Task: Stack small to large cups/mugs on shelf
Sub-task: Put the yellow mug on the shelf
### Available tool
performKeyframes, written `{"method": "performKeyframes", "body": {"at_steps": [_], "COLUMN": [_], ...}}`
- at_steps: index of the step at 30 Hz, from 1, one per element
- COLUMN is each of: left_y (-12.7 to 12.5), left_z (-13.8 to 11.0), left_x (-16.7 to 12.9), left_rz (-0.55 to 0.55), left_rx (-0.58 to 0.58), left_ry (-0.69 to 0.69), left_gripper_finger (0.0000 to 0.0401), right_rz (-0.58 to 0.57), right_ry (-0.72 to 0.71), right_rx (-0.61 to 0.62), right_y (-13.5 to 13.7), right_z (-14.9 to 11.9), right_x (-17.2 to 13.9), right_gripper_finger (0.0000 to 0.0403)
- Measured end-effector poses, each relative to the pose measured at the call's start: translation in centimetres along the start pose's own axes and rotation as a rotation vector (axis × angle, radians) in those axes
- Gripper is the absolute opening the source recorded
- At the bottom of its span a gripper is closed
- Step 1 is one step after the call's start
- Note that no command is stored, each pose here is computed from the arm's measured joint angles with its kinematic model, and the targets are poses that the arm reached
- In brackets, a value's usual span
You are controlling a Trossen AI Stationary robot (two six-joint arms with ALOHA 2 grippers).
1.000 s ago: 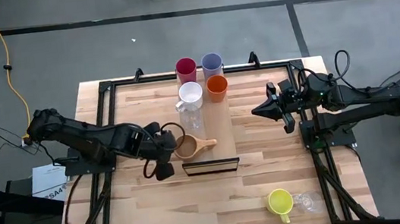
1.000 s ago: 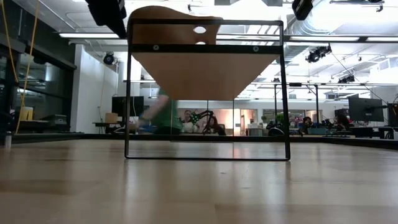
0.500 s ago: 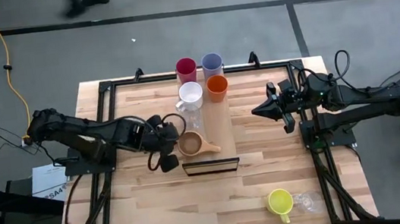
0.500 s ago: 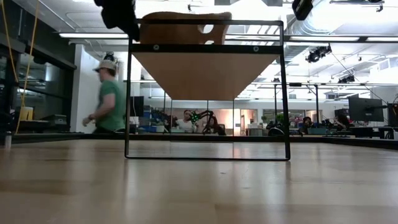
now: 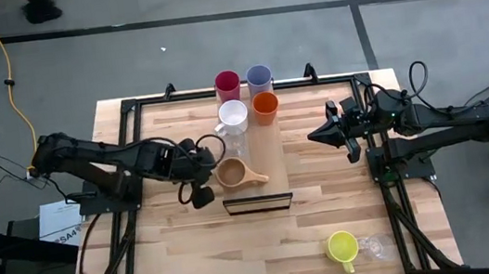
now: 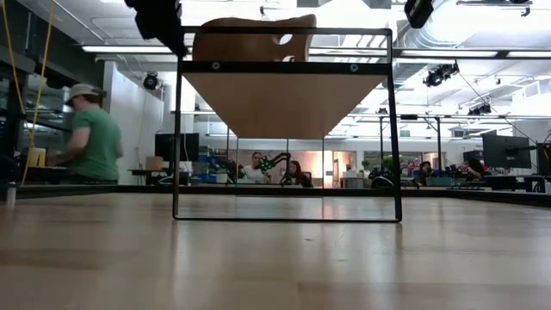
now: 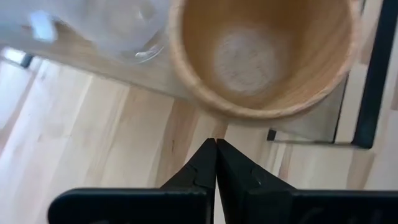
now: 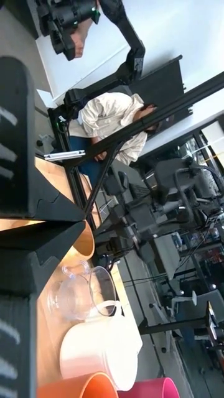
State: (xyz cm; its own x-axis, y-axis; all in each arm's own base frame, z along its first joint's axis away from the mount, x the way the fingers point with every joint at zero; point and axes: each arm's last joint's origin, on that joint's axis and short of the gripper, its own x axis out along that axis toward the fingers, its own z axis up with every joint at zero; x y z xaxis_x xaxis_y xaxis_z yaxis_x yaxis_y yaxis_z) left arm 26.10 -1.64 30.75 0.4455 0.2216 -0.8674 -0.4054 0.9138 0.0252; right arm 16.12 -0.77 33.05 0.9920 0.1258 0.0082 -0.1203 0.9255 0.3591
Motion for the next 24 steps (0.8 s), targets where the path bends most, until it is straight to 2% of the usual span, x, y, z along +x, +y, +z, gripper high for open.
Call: {"method": "performKeyframes", "body": {"at_steps": [5,9,12,15,19,24], "left_y": [0.6,1.4,2.1,2.9,4.4,5.9], "left_z": [0.5,1.4,1.9,1.9,0.1,-3.7], "left_x": [-2.7,-6.7,-9.9,-12.6,-12.9,-10.1], "left_rz": [-0.005,-0.063,-0.14,-0.221,-0.27,-0.355], "left_rx": [0.002,0.0,0.015,-0.006,-0.054,-0.157], "left_ry": [-0.012,-0.143,-0.35,-0.613,-0.822,-1.013], "left_gripper_finger": [0.0,0.0,0.0,0.0,0.0,0.0], "right_rz": [0.004,0.01,0.011,0.013,0.014,0.014], "right_ry": [-0.011,-0.025,-0.03,-0.034,-0.036,-0.038], "right_rx": [-0.003,-0.006,-0.009,-0.011,-0.009,-0.012], "right_y": [0.0,0.1,0.1,0.1,0.1,0.1], "right_z": [0.1,0.3,0.3,0.4,0.4,0.4], "right_x": [0.0,0.0,0.0,0.0,0.0,0.0], "right_gripper_finger": [0.0,0.0,0.0,0.0,0.0,0.0]}}
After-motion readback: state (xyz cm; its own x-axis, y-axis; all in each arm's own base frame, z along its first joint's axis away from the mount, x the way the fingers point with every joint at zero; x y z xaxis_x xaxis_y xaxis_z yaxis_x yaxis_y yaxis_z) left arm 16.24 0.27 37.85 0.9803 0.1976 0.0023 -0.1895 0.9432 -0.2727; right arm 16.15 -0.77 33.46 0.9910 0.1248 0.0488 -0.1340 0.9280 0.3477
